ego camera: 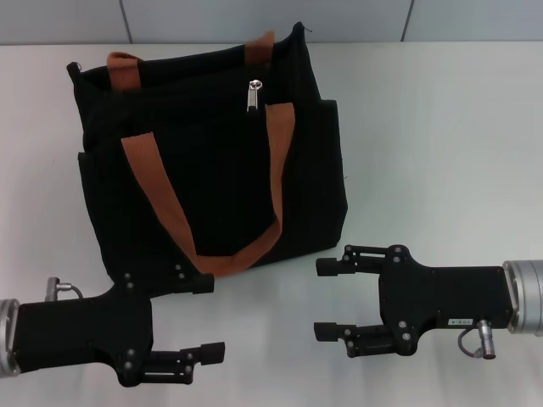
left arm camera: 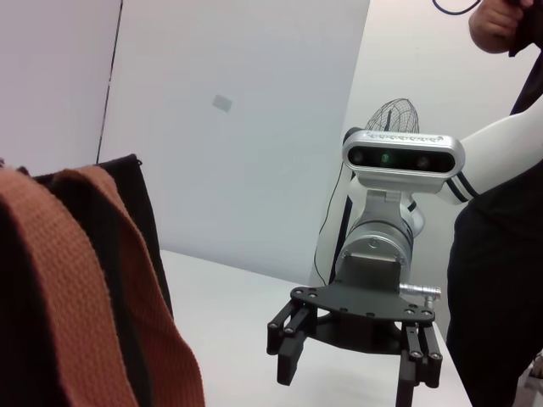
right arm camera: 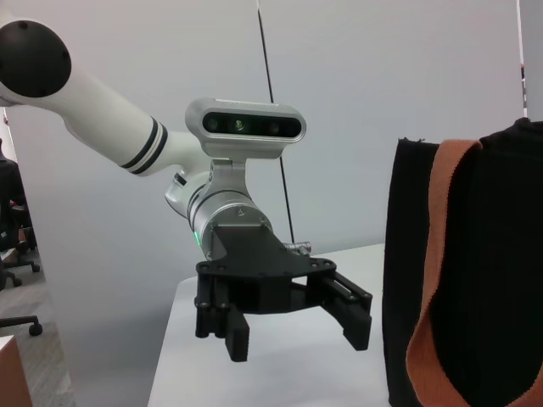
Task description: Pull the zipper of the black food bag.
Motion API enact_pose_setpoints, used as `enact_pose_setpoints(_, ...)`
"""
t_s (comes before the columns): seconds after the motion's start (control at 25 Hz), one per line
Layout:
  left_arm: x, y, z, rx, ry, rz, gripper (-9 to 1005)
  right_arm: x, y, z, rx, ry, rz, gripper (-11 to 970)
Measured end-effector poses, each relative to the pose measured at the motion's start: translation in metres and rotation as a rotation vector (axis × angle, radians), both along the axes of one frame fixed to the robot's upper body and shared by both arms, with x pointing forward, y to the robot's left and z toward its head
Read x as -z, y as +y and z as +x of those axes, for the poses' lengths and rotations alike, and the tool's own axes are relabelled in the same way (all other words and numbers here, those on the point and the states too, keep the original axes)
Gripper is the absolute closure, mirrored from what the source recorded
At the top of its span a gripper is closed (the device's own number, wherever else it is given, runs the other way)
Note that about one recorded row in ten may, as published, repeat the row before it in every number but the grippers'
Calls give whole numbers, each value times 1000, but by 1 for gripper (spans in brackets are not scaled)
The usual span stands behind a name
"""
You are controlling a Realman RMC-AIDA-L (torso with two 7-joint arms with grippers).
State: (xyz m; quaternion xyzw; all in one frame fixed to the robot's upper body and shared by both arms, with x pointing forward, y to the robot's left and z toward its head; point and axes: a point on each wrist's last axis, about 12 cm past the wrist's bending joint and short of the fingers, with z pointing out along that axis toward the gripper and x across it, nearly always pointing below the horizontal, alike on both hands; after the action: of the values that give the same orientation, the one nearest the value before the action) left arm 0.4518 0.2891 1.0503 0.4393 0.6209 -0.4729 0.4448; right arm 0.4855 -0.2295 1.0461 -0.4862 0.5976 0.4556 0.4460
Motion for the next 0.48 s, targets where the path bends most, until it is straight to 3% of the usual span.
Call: enact_pose_setpoints(0.48, -1, -2, 3, -1, -12, -2, 164, 0, 0, 0, 1, 0, 0, 198)
